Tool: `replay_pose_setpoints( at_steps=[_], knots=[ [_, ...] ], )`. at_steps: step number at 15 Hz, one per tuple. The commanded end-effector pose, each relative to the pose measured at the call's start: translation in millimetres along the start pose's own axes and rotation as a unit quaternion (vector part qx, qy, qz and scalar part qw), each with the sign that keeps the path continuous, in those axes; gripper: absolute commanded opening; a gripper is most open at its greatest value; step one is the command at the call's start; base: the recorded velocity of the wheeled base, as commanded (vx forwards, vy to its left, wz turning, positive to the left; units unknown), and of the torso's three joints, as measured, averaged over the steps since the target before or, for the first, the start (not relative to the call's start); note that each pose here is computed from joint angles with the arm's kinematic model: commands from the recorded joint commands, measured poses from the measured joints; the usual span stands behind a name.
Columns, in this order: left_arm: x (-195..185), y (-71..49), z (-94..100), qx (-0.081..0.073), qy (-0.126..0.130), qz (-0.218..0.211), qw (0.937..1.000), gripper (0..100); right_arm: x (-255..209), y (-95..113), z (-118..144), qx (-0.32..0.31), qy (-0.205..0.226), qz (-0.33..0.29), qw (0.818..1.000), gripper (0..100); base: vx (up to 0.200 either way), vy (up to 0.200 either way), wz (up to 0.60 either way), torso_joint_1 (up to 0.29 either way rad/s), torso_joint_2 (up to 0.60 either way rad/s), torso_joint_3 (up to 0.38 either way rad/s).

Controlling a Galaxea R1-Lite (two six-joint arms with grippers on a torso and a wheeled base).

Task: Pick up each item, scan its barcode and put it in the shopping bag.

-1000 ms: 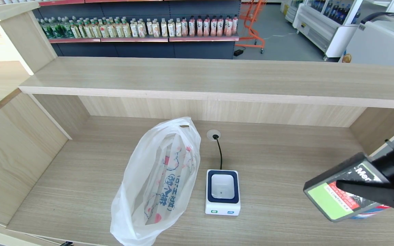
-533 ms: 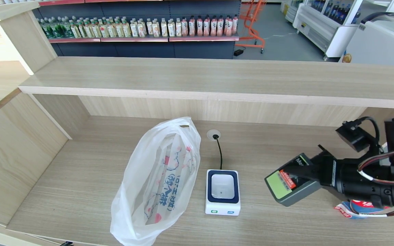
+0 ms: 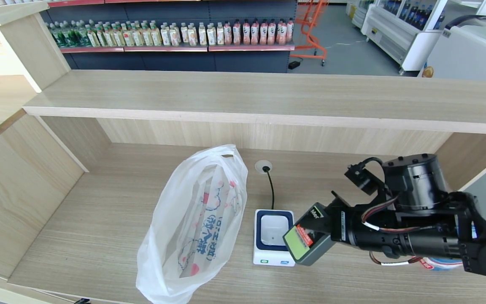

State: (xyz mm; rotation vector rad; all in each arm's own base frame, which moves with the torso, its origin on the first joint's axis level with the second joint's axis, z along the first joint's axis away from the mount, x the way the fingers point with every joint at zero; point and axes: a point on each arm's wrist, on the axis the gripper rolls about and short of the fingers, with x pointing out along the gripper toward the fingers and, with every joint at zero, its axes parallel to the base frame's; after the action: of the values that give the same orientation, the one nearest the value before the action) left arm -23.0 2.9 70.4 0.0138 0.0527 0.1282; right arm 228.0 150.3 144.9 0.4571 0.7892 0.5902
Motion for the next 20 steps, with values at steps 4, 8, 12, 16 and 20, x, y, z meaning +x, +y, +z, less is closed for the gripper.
replay_pose_setpoints(
  at_steps=[4, 8, 12, 16, 20],
  knots=[
    [0, 0.0, 0.0, 0.0, 0.0, 0.0, 1.0, 100, 42, 0, -14, -0.068, 0.028, -0.014, 0.997, 0, 0.0, 0.0, 0.0, 0.0, 0.0, 0.0],
    [0, 0.0, 0.0, 0.0, 0.0, 0.0, 1.0, 100, 59, 7, -13, -0.095, 0.015, 0.003, 0.995, 0, 0.0, 0.0, 0.0, 0.0, 0.0, 0.0],
    [0, 0.0, 0.0, 0.0, 0.0, 0.0, 1.0, 100, 73, 8, -6, -0.101, -0.012, -0.025, 0.995, 0, 0.0, 0.0, 0.0, 0.0, 0.0, 0.0],
    [0, 0.0, 0.0, 0.0, 0.0, 0.0, 1.0, 100, 72, 9, -5, -0.113, -0.014, -0.024, 0.993, 0, 0.0, 0.0, 0.0, 0.0, 0.0, 0.0],
    [0, 0.0, 0.0, 0.0, 0.0, 0.0, 1.0, 100, 5, 40, 17, -0.106, -0.097, 0.035, 0.989, 0, 0.0, 0.0, 0.0, 0.0, 0.0, 0.0]
  ],
)
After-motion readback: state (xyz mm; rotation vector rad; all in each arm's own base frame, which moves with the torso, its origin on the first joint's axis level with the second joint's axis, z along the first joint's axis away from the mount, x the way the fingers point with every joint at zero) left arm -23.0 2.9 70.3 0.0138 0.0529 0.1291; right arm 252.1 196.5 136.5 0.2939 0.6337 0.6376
